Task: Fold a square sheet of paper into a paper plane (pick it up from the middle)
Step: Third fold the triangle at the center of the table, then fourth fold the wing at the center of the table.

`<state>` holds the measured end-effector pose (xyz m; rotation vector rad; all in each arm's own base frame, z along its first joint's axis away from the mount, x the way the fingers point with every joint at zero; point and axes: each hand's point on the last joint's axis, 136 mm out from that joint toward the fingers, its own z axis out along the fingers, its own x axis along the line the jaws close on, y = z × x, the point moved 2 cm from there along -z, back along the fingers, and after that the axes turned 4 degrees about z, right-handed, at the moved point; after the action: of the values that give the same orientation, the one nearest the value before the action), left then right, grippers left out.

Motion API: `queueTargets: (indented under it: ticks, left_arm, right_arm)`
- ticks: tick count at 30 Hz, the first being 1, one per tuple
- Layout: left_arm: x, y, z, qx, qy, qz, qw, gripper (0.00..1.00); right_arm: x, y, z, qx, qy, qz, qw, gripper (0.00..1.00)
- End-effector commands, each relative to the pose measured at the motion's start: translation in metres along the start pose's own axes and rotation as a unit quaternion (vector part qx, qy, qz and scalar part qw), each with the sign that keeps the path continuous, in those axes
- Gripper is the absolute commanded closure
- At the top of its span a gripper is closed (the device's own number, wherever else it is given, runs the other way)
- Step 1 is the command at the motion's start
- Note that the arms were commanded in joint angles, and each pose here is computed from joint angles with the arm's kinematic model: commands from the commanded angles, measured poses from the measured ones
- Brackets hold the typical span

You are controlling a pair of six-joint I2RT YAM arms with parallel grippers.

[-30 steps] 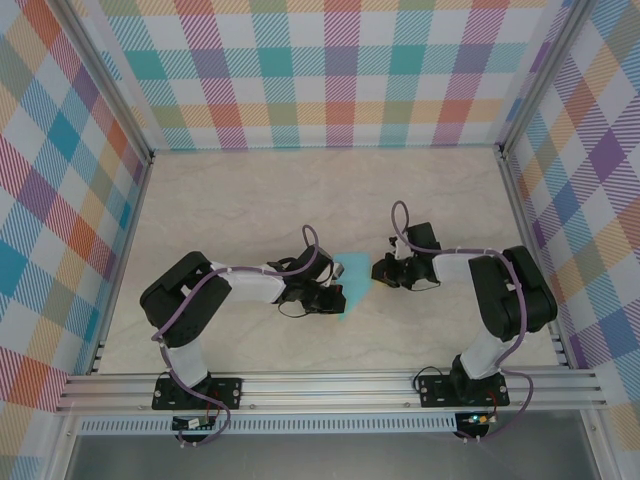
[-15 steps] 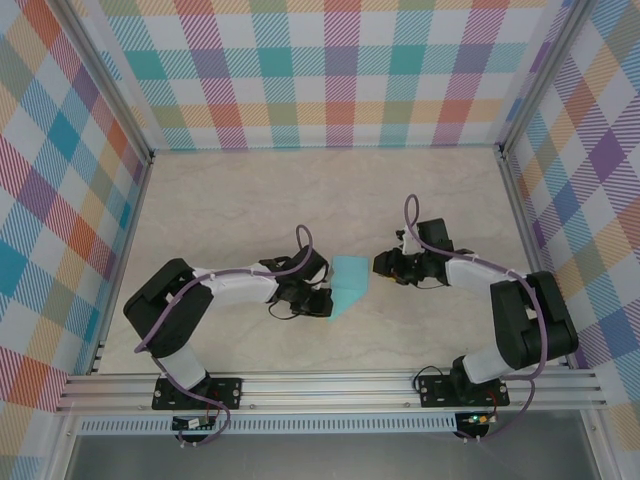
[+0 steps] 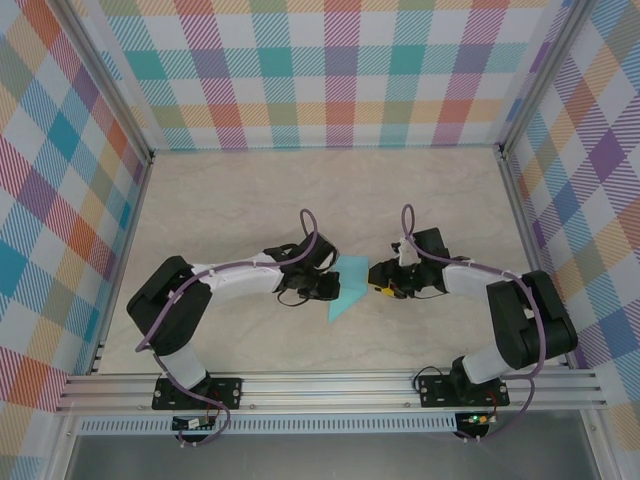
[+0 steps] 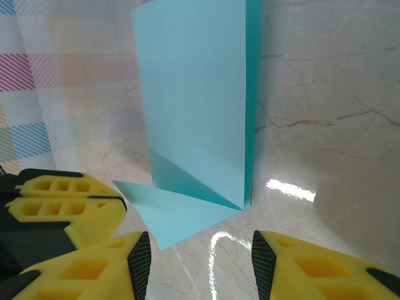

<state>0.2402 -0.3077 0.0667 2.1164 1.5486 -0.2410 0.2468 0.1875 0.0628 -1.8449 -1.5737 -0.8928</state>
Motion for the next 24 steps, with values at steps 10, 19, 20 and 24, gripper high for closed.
queueTargets:
  ticks: [10, 19, 20, 24]
  left_arm:
    - [0.025, -0.001, 0.019, 0.016, 0.061, -0.025, 0.998, 0.93]
    - [0.029, -0.005, 0.023, 0.024, 0.069, -0.027, 0.997, 0.94]
    - [0.030, -0.006, 0.023, 0.025, 0.069, -0.027, 0.997, 0.94]
    - [0.031, -0.007, 0.024, 0.028, 0.071, -0.028, 0.997, 0.94]
  right_arm:
    - [0.002, -0.005, 0.017, 0.032, 0.018, 0.002, 0.999, 0.50]
    - [0.013, -0.005, 0.024, 0.043, 0.032, -0.007, 0.999, 0.54]
    - [0.014, -0.005, 0.025, 0.045, 0.034, -0.009, 0.998, 0.54]
    - [0.016, -0.005, 0.027, 0.048, 0.035, -0.012, 0.998, 0.54]
